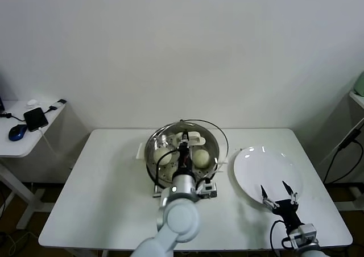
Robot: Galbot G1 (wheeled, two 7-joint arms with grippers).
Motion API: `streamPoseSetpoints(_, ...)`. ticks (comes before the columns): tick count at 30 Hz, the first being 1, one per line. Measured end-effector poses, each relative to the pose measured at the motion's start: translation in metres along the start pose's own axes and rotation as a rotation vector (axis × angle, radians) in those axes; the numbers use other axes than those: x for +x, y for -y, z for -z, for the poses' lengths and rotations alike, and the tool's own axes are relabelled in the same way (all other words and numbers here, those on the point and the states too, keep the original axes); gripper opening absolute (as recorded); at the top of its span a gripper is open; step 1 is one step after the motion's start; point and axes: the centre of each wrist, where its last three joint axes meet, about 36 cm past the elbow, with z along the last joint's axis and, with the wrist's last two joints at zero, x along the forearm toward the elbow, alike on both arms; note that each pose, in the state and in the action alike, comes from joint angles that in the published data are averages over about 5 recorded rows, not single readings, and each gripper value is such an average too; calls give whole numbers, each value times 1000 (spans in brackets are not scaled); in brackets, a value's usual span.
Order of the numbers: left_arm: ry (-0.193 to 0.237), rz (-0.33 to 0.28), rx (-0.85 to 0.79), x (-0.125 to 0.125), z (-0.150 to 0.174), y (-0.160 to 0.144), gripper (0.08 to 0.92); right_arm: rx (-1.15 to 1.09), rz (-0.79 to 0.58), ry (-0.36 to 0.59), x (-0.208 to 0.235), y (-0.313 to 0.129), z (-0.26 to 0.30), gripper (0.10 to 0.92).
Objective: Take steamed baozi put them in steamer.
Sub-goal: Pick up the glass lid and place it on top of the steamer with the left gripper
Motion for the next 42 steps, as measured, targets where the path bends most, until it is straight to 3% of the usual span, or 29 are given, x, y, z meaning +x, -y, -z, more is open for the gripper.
streamPoseSetpoints(15,-52,-2,-37,-15,-8,21,138,6,-11,15,-5,-4,-2,823)
streamPoseSetpoints(32,-75,8,-60,-18,-13,40,138,19,-13,38,-6,-11,-7,823)
streamPoseSetpoints(35,-74,10,-67,-17,-12,43,170,25,-12,43,-5,-12,-8,823)
streamPoseSetpoints(42,-70,12,-68,-16,-12,43,368,37,-13,54,-5,-12,-8,823)
